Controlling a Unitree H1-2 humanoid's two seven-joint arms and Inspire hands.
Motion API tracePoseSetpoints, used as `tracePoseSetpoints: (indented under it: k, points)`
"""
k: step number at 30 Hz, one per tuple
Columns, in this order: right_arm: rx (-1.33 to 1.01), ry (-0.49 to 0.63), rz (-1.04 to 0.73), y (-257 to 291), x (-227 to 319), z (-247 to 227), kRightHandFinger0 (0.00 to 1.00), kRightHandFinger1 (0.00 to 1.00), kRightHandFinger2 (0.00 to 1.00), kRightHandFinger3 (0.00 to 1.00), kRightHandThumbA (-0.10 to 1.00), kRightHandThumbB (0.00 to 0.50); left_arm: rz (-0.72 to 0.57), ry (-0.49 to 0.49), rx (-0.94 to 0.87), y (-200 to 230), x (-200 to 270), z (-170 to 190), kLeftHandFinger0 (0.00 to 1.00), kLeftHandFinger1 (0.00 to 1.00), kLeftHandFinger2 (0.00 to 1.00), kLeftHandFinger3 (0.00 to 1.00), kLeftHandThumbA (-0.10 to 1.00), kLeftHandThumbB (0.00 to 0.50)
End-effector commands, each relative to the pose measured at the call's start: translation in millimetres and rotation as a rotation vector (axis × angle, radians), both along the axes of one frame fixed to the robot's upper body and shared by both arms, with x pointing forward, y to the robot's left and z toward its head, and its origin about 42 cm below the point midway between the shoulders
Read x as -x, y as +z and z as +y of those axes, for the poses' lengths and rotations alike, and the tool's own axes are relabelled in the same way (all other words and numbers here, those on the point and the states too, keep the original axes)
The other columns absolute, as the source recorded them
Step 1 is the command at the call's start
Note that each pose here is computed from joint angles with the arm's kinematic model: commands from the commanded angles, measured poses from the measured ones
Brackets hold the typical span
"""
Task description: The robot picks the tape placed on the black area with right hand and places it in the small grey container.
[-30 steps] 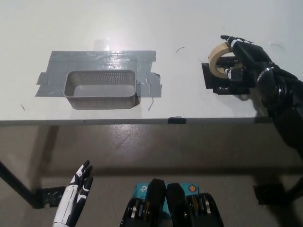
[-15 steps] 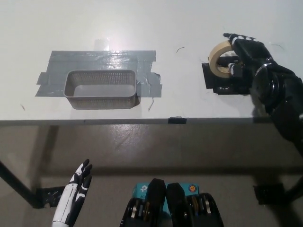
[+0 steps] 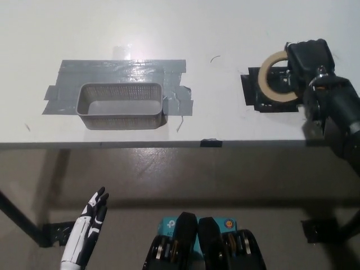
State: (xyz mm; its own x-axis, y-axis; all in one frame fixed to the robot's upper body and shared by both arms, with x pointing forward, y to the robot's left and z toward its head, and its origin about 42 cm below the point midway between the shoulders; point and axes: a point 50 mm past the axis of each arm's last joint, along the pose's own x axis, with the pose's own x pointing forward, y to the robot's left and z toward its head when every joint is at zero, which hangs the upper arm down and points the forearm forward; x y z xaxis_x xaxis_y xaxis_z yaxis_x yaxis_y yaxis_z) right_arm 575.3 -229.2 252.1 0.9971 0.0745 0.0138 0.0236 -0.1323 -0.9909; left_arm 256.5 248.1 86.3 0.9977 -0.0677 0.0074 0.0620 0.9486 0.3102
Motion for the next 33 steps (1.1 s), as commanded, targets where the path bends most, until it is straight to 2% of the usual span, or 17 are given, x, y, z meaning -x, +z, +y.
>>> tracePoseSetpoints:
  k: [1, 2, 4, 6, 7, 8, 10, 13, 15, 18, 19, 21, 26, 27, 29, 32, 33]
  points:
    - [-0.098, 0.118, -0.276, 53, -9, 14, 0.0, 0.18, 0.49, 0.29, -0.1, 0.22, -0.069, -0.029, 0.0, 17, -6, 4, 1.0, 1.0, 1.0, 1.0, 1.0, 0.092]
    - [-0.118, 0.125, -0.289, 55, -8, 16, 0.0, 0.23, 0.61, 0.28, -0.1, 0.218, -0.069, -0.028, 0.005, 15, -6, 4, 1.0, 1.0, 1.0, 1.0, 1.0, 0.092]
    - [-0.184, 0.161, -0.327, 59, -7, 24, 0.0, 0.25, 0.63, 0.21, -0.1, 0.234, -0.069, -0.028, 0.002, 11, -6, 5, 1.0, 1.0, 1.0, 1.0, 1.0, 0.094]
    - [-0.294, 0.206, -0.353, 69, -7, 34, 0.0, 0.23, 0.58, 0.51, -0.1, 0.279, -0.066, -0.028, 0.003, 10, -6, 6, 1.0, 1.0, 1.0, 1.0, 1.0, 0.097]
    - [-0.307, 0.22, -0.371, 74, -6, 37, 0.0, 0.19, 0.5, 0.46, -0.1, 0.253, -0.066, -0.027, 0.004, 10, -6, 5, 1.0, 1.0, 1.0, 1.0, 1.0, 0.097]
    - [-0.326, 0.244, -0.402, 83, -6, 47, 0.0, 0.21, 0.58, 0.35, -0.1, 0.219, -0.064, -0.026, 0.003, 10, -6, 5, 1.0, 1.0, 1.0, 1.0, 1.0, 0.097]
    - [-0.34, 0.278, -0.424, 99, -5, 65, 0.0, 0.38, 0.84, 0.31, -0.1, 0.186, -0.063, -0.026, 0.003, 10, -7, 5, 1.0, 1.0, 1.0, 1.0, 1.0, 0.095]
    - [-0.373, 0.383, -0.457, 128, 1, 103, 0.0, 0.41, 0.85, 0.26, -0.1, 0.184, -0.068, -0.031, -0.001, 10, -9, 2, 1.0, 1.0, 1.0, 1.0, 1.0, 0.097]
    - [-0.371, 0.438, -0.493, 137, 6, 120, 0.0, 0.41, 0.84, 0.37, -0.1, 0.172, -0.066, -0.034, -0.004, 10, -9, 1, 1.0, 1.0, 1.0, 1.0, 1.0, 0.093]
    - [-0.358, 0.483, -0.496, 153, 12, 160, 0.07, 0.57, 0.91, 0.58, -0.1, 0.175, -0.062, -0.032, 0.006, 11, -8, 1, 1.0, 1.0, 1.0, 1.0, 1.0, 0.094]
    - [-0.374, 0.49, -0.486, 155, 13, 166, 0.05, 0.57, 0.9, 0.66, -0.1, 0.178, -0.063, -0.031, 0.009, 11, -9, 0, 1.0, 1.0, 1.0, 1.0, 1.0, 0.094]
    - [-0.401, 0.509, -0.469, 161, 17, 192, 0.0, 0.39, 0.79, 0.68, -0.1, 0.219, -0.064, -0.034, 0.01, 11, -11, -1, 1.0, 1.0, 1.0, 1.0, 1.0, 0.102]
    - [-0.368, 0.522, -0.417, 156, 23, 238, 0.0, 0.44, 0.87, 0.78, -0.1, 0.17, -0.069, -0.044, -0.005, 17, -13, -4, 1.0, 1.0, 1.0, 1.0, 1.0, 0.112]
    - [-0.369, 0.528, -0.405, 154, 24, 245, 0.0, 0.44, 0.84, 0.72, -0.1, 0.185, -0.07, -0.05, -0.008, 17, -14, -5, 1.0, 1.0, 1.0, 1.0, 1.0, 0.112]
    - [-0.38, 0.538, -0.353, 145, 28, 260, 0.0, 0.31, 0.73, 0.45, -0.1, 0.215, -0.079, -0.063, -0.017, 18, -16, -8, 1.0, 1.0, 1.0, 1.0, 1.0, 0.104]
    - [-0.374, 0.53, -0.274, 131, 33, 277, 0.0, 0.21, 0.66, 0.41, -0.1, 0.225, -0.077, -0.072, -0.014, 19, -14, -10, 1.0, 1.0, 1.0, 1.0, 1.0, 0.127]
    - [-0.373, 0.531, -0.256, 126, 35, 281, 0.0, 0.19, 0.63, 0.52, -0.1, 0.223, -0.085, -0.073, -0.026, 20, -15, -11, 1.0, 1.0, 1.0, 1.0, 1.0, 0.136]
